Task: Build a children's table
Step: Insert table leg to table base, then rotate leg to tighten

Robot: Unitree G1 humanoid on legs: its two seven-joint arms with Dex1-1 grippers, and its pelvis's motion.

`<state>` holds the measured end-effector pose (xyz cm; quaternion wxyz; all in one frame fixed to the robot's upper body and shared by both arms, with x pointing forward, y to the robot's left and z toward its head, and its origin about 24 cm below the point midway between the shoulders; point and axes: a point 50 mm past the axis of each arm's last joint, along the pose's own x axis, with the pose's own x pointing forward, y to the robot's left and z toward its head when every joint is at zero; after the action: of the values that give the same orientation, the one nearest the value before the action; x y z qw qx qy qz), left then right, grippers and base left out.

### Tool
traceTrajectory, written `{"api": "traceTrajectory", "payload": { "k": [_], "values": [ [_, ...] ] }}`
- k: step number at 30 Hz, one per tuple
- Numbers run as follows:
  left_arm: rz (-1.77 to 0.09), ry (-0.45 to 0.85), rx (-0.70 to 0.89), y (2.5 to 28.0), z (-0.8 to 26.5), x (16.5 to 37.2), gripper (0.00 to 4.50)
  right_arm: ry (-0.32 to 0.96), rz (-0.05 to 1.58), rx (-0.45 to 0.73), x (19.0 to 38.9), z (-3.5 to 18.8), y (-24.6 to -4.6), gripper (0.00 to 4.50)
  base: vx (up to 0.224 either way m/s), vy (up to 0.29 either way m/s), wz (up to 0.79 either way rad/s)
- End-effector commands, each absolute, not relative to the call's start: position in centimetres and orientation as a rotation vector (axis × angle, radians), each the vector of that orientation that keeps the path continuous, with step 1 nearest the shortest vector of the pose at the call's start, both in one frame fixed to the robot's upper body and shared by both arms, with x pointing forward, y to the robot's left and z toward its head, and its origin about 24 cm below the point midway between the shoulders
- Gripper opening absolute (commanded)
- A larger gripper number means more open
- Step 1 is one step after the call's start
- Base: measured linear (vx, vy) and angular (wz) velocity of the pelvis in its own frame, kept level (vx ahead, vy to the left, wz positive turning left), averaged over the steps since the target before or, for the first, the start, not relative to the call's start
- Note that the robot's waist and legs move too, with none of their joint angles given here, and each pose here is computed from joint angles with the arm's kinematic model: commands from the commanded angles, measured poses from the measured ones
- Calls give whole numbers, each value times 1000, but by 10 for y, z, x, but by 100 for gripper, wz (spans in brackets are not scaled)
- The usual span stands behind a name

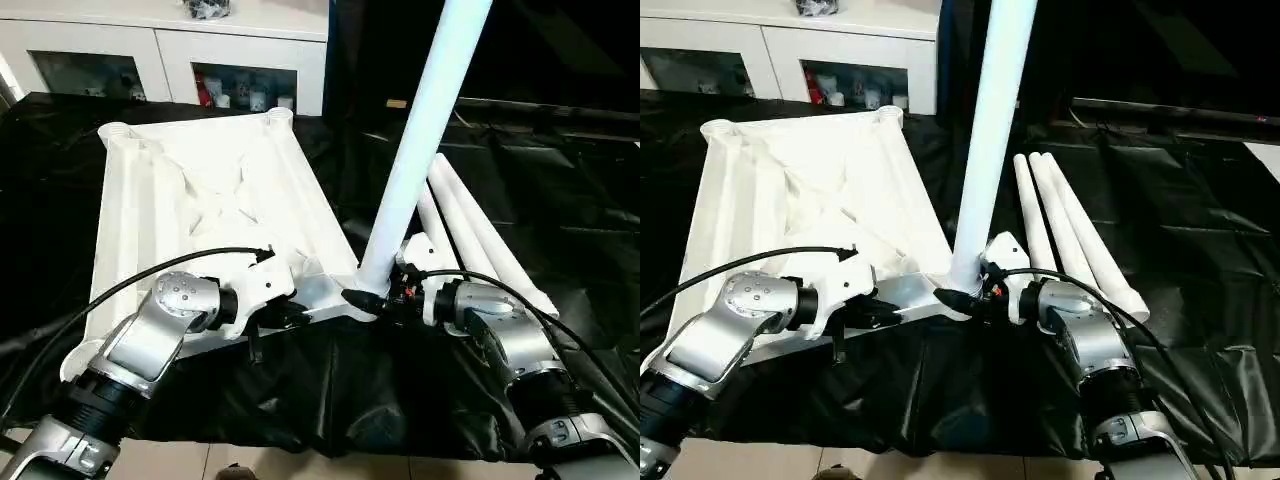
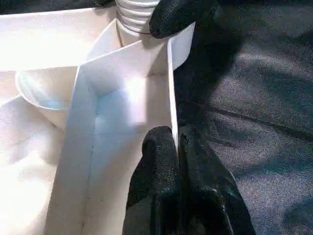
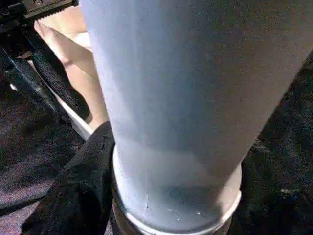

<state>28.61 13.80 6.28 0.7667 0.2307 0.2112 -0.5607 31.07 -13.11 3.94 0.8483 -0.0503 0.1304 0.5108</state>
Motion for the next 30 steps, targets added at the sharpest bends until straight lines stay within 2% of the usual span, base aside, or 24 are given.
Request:
{"api": "traceTrajectory", "payload": {
  "k": [1,8,10,12,13,14,16,17,18,22,26,27,30],
  "values": [
    [-1279,424,487,132,66,283,0,271,1083,-116,310,42,-134,276,0,0,0],
    [-1273,431,473,133,65,282,0,295,1079,-100,309,36,-132,273,0,0,0],
    [-1245,428,459,132,65,284,0,313,1038,-80,311,31,-131,273,0,0,0],
    [-1127,392,444,124,66,296,0,362,883,-76,319,16,-126,272,0,0,0],
    [-1127,392,444,124,66,296,0,362,883,-76,319,16,-126,272,0,0,0],
    [-994,366,422,112,66,309,0,398,735,-31,325,4,-112,272,0,0,0],
    [-952,356,416,107,67,313,0,408,689,-1,327,2,-105,272,-54,6,-2],
    [-858,352,387,96,67,321,0,416,612,48,332,1,-89,272,0,0,0],
    [-828,350,379,92,67,323,0,418,588,62,333,2,-82,272,0,0,0],
    [-776,325,361,72,71,328,0,420,565,59,338,7,-55,272,0,0,0],
    [-803,305,395,69,72,327,0,421,585,114,340,10,-49,272,0,0,0],
    [-812,304,396,69,72,326,0,422,583,126,341,11,-49,328,0,0,0],
    [-853,309,409,73,70,322,0,419,589,159,342,12,-52,358,0,0,0]
  ]
}}
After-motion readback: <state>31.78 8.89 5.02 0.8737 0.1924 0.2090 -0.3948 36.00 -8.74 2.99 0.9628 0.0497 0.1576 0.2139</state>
